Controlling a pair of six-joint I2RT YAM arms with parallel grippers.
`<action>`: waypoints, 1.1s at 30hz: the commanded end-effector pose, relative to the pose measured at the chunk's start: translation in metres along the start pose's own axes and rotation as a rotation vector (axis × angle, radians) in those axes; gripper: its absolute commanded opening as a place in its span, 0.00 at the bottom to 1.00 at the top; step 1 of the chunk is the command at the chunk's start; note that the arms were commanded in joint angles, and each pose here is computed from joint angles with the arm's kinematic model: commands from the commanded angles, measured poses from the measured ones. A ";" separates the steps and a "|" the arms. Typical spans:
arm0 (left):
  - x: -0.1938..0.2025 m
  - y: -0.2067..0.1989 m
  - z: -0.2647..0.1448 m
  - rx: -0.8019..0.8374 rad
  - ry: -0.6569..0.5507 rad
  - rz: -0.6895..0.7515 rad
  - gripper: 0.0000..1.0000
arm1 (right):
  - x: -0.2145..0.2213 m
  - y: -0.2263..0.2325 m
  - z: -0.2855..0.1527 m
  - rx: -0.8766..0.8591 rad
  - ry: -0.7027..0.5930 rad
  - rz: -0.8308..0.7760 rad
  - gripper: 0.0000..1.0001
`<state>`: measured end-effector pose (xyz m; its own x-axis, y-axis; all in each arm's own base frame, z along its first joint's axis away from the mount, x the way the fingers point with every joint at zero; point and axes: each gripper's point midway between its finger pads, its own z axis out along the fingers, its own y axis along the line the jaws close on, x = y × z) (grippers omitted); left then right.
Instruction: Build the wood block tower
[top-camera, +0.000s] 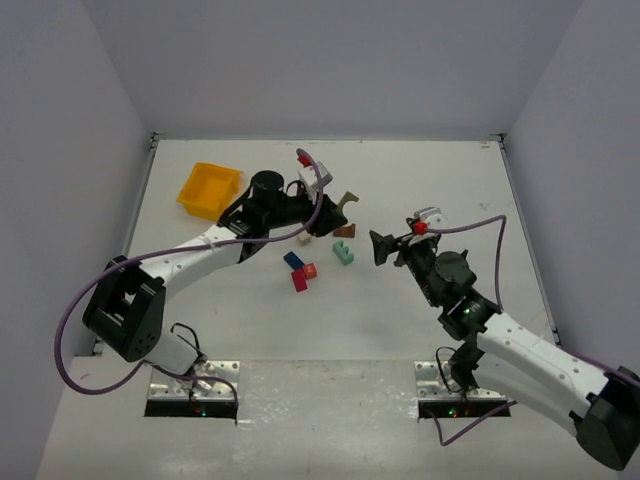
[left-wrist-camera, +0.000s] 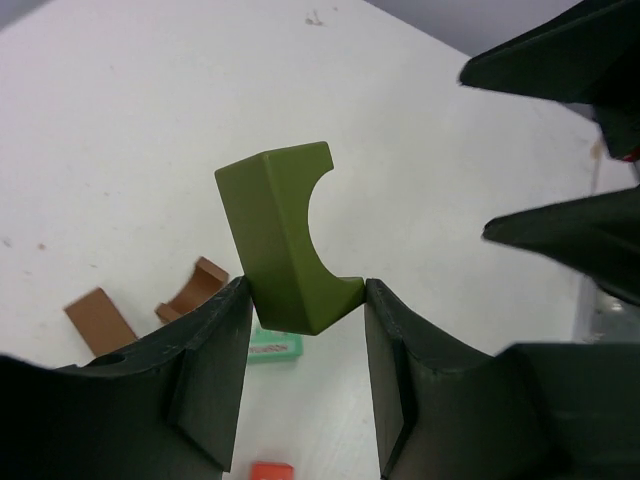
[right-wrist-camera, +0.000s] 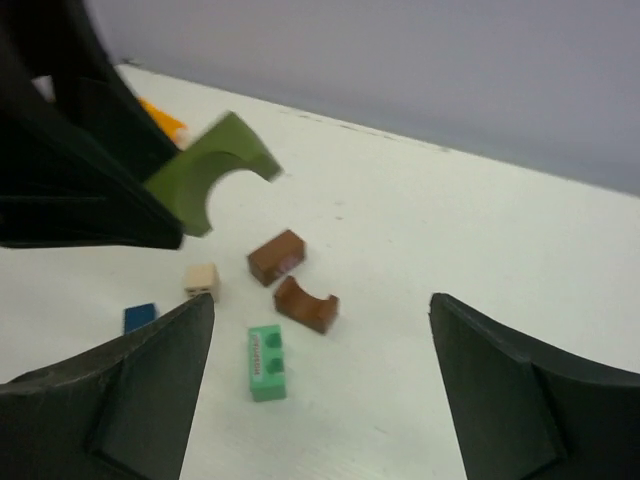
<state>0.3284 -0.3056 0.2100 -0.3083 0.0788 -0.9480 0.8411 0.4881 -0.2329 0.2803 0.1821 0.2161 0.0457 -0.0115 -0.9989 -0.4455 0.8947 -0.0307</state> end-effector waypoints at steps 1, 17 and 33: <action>-0.010 0.034 0.017 -0.111 0.023 0.380 0.00 | 0.026 -0.082 -0.049 0.520 0.145 0.161 0.95; 0.052 0.017 0.132 -0.049 0.345 0.946 0.00 | 0.137 -0.147 -0.111 0.898 0.488 0.518 0.99; 0.100 0.009 0.186 0.113 0.385 1.141 0.00 | 0.149 -0.168 -0.123 0.989 0.463 0.553 0.99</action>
<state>0.3877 -0.4311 0.0566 0.4077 0.7520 -0.5179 0.8016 -0.0231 0.5974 0.2449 -0.0275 0.0597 -0.3981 0.4889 -0.7762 0.6017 0.7779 0.1814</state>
